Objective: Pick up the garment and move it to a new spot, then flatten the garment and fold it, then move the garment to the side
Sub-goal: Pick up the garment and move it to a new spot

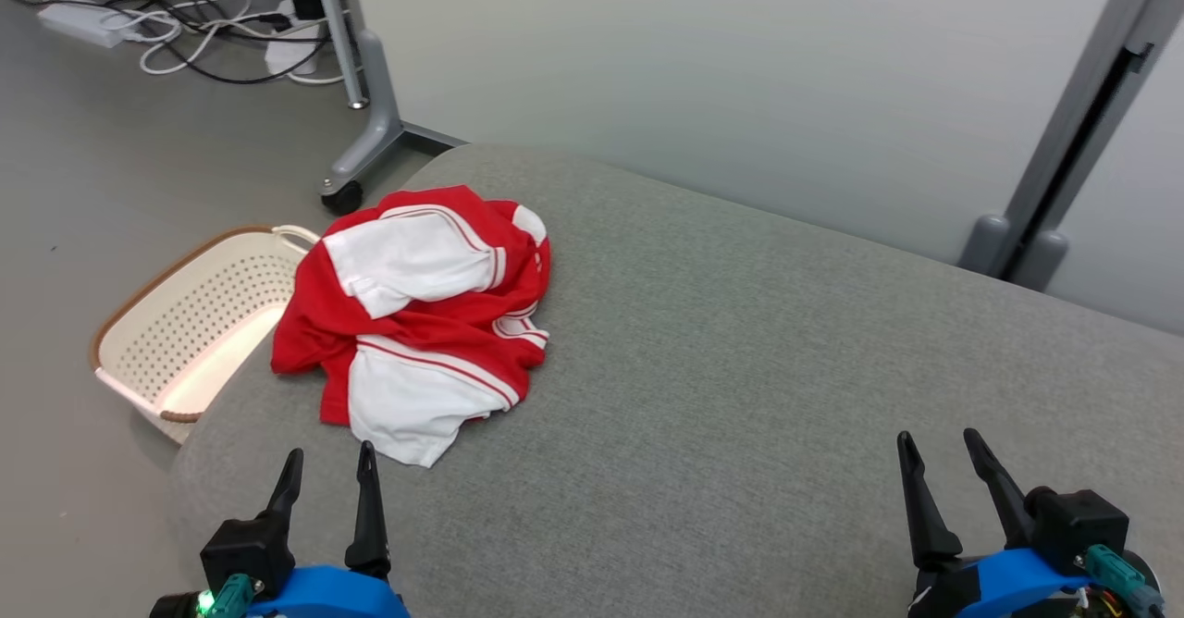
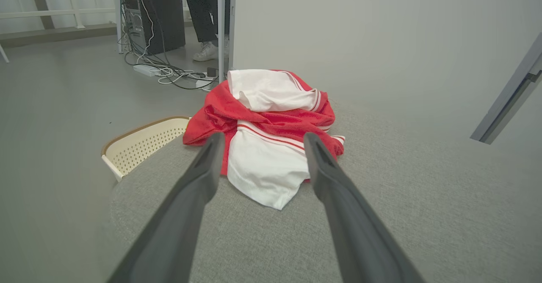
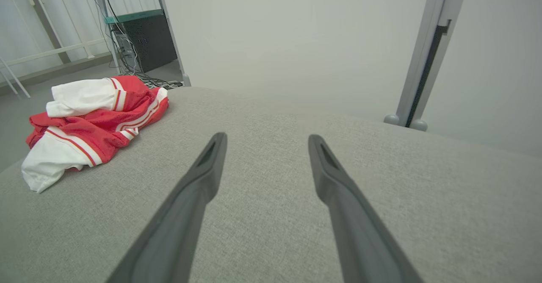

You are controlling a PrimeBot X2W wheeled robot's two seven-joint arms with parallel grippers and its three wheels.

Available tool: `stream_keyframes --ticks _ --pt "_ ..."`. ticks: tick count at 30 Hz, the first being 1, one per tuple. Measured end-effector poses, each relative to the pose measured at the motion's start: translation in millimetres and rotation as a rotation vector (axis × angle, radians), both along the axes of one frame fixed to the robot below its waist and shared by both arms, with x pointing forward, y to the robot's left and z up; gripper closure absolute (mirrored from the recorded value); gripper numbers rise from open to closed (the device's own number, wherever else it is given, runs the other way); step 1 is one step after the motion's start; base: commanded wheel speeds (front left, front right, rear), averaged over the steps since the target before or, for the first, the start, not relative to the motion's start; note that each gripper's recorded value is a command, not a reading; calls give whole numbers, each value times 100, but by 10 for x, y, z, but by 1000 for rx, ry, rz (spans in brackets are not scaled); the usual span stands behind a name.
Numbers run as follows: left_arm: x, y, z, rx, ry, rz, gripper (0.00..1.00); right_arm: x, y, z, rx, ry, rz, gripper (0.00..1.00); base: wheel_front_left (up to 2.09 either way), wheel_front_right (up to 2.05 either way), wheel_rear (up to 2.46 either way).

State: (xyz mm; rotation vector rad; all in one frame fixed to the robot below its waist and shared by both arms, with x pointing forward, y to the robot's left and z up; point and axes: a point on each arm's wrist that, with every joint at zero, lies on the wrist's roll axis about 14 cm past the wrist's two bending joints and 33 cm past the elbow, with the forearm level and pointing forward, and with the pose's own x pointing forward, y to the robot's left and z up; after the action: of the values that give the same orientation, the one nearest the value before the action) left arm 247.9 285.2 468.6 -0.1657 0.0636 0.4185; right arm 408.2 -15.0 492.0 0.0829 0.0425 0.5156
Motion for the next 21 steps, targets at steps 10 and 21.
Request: stream_keyframes --ticks 10,21 --pt "-272 191 -29 -4 21 112 0 -11 413 -65 4 23 115 0 0 0 0" --pt "-326 230 -28 -9 23 146 0 10 518 -96 4 30 142 0 0 0 0"
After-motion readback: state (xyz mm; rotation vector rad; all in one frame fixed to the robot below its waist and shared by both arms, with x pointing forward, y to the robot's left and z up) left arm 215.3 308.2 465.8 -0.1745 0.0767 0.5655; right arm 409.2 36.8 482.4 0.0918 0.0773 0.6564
